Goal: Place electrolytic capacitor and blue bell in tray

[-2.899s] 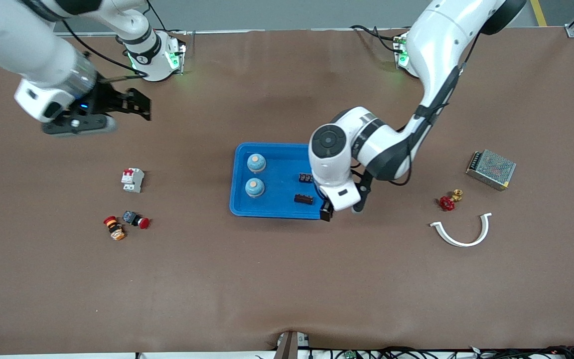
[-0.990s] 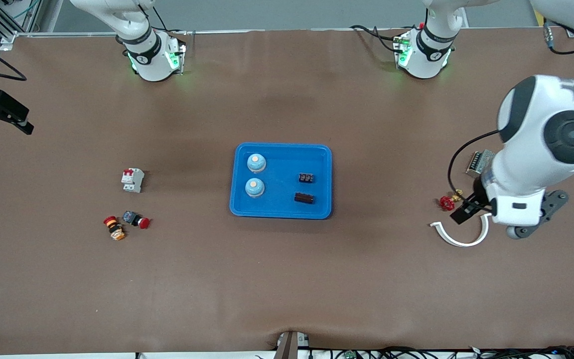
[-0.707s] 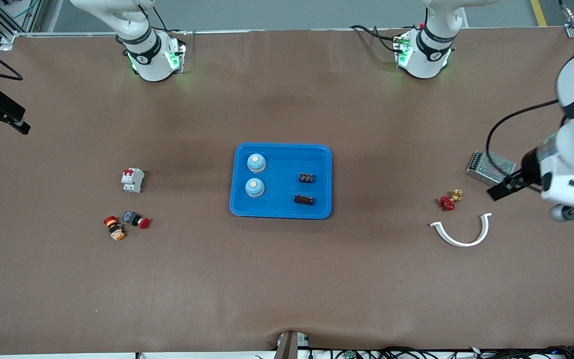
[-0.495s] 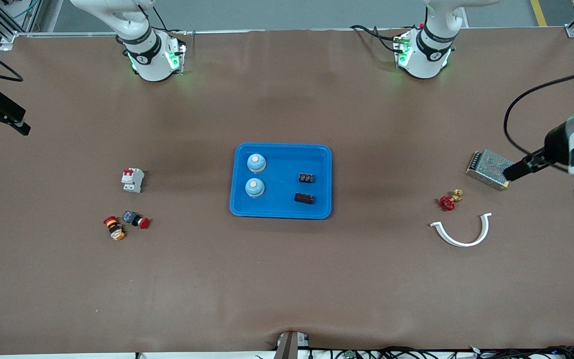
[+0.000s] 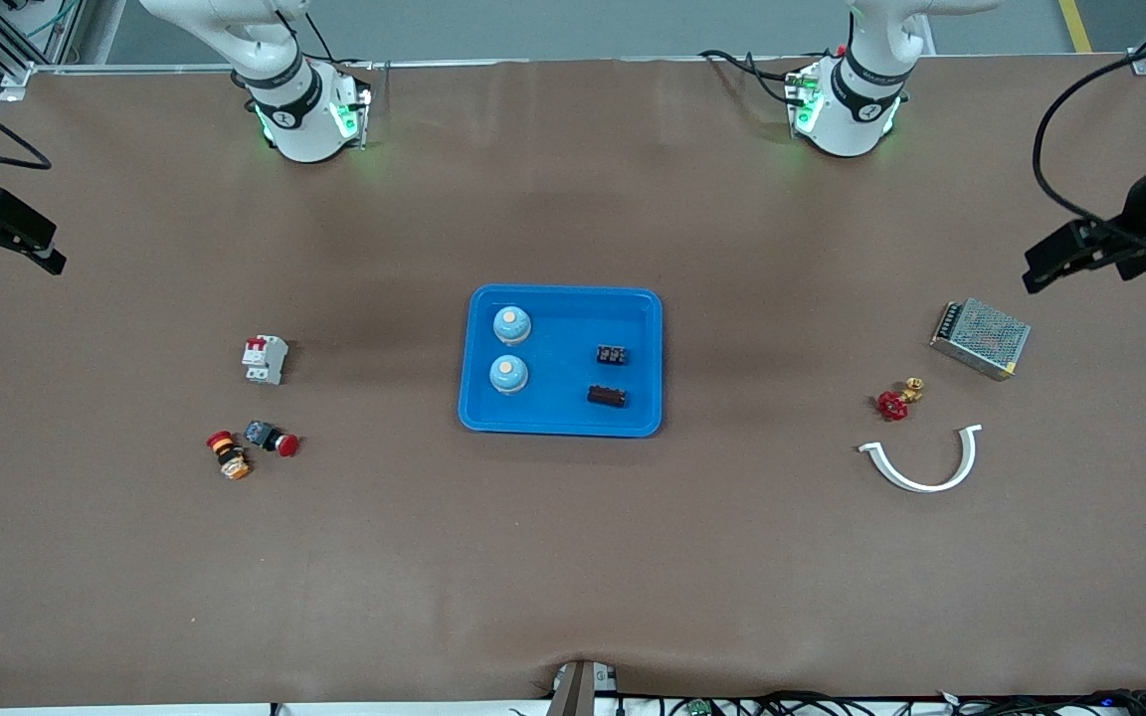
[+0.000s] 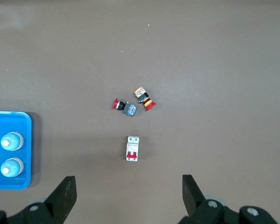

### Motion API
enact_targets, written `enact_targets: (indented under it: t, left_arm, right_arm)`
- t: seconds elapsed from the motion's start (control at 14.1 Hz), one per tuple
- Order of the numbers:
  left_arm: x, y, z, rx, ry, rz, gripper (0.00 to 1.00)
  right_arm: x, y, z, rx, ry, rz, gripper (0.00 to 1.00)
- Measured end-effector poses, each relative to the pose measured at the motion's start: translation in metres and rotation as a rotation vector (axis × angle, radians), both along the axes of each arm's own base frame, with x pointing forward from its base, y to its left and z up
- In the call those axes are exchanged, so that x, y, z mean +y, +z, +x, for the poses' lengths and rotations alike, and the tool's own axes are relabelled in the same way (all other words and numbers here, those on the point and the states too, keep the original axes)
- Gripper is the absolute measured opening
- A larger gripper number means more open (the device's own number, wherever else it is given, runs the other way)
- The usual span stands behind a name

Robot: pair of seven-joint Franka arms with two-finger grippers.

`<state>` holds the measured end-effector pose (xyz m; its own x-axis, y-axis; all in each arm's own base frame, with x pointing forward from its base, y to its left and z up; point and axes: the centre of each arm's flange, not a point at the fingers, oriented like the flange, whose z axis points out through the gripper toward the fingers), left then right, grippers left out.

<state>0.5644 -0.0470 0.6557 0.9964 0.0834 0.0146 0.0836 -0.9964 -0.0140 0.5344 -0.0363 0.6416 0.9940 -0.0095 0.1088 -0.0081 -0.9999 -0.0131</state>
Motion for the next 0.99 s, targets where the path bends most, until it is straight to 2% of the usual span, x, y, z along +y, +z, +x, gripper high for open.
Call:
enact_targets:
  t: [0.28,0.64,0.99]
  left_arm:
    - [-0.020,0.004,-0.007,-0.001,-0.054,-0.010,1.00]
    - [-0.028,0.001,-0.012,0.031,-0.116,-0.008,1.00]
    - [-0.026,0.021,-0.024,-0.003,-0.122,-0.009,1.00]
  right_arm:
    - [0.001,0.000,0.000,-0.002,-0.002,0.000,1.00]
    - [0.001,0.002,0.000,-0.007,-0.006,0.001,1.00]
    - [-0.003,0.003,0.000,-0.008,-0.012,0.001,1.00]
